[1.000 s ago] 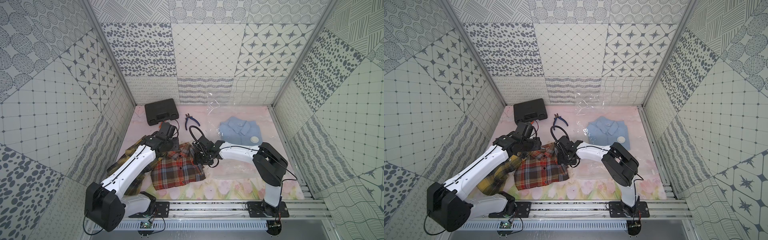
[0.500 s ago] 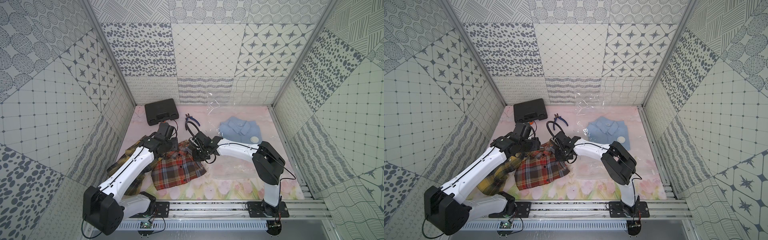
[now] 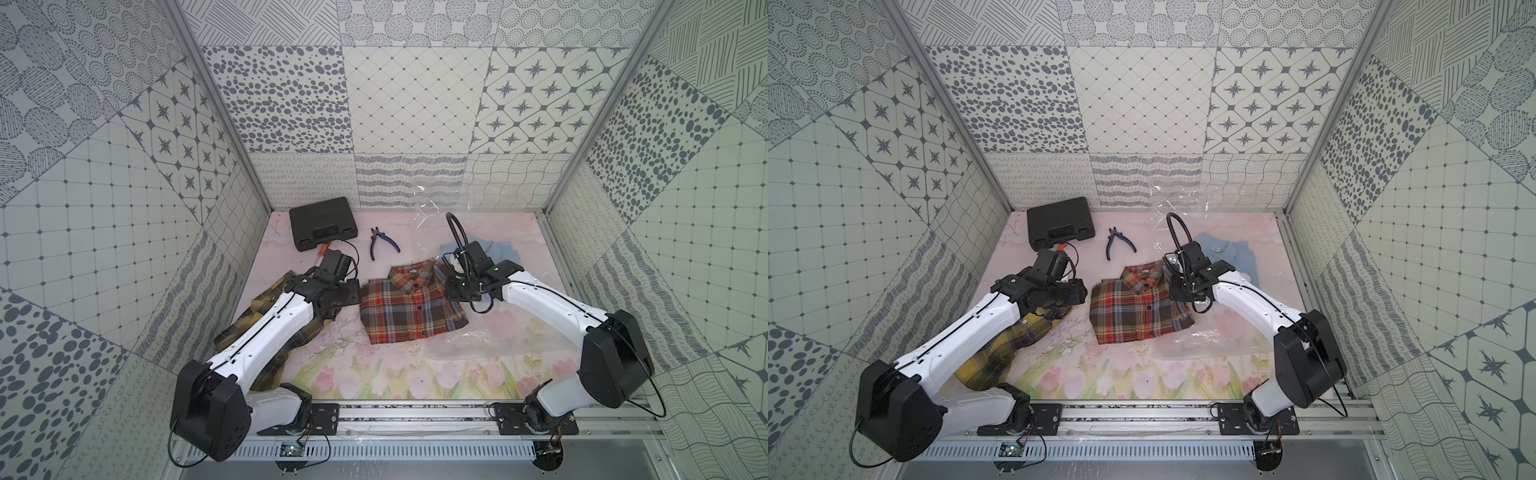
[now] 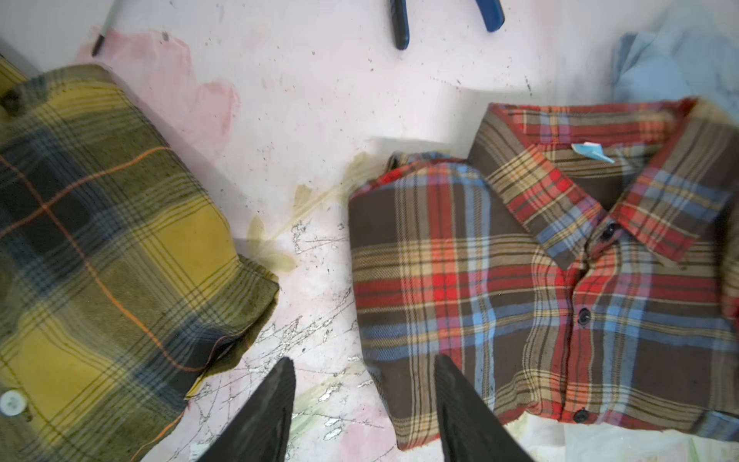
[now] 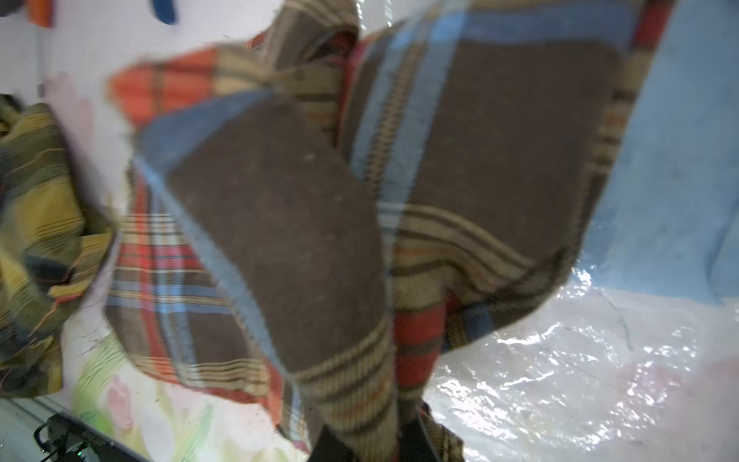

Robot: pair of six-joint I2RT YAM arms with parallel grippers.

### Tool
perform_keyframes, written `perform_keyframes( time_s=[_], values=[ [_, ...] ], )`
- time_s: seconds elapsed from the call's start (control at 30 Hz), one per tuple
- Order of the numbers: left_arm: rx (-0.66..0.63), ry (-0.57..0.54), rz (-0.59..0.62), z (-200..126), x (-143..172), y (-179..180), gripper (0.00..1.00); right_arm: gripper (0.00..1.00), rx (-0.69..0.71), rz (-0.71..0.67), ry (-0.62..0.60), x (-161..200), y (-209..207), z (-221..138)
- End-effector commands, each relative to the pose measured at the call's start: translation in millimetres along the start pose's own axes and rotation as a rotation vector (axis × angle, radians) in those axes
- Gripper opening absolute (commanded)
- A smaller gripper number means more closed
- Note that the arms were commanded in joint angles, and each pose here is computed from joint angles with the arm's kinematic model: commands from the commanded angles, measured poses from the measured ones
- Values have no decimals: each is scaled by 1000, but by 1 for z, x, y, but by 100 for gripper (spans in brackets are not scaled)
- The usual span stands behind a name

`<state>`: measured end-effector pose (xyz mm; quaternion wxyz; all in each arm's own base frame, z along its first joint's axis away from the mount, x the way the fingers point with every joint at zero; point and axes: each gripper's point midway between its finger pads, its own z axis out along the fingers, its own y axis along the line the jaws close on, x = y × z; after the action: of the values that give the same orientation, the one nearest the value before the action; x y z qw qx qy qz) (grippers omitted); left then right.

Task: Place the folded shirt into the vacuum bag
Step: Adjust the shirt in the vacuum bag.

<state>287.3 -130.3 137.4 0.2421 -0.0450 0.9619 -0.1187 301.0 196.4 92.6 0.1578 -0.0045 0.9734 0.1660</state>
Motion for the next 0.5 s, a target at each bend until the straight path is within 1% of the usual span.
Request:
perform_keyframes(
  time_s=[0.0,0.03,0.07,0.13,0.17,0.23,0.37,0.47],
  values=[
    [76,38,-66,14,10,-12,58,17,-116,48,-17,-5,7,13],
    [73,51,-71,16,15,-10,58,27,-128,60,-28,-10,6,10],
    [65,65,-74,18,20,-7,59,35,-132,63,-41,-15,5,6],
    [47,88,-78,23,28,-2,61,46,-128,59,-70,-25,3,-5],
    [41,94,-79,25,31,1,62,50,-117,60,-76,-28,-1,-9],
    [65,103,-89,30,32,1,66,55,-86,62,-99,-34,-9,-20],
    [156,98,-99,40,23,-15,70,56,26,49,-123,-36,-31,-33],
    [184,112,-90,53,15,-25,70,56,53,48,-129,-34,-35,-37]
  ],
)
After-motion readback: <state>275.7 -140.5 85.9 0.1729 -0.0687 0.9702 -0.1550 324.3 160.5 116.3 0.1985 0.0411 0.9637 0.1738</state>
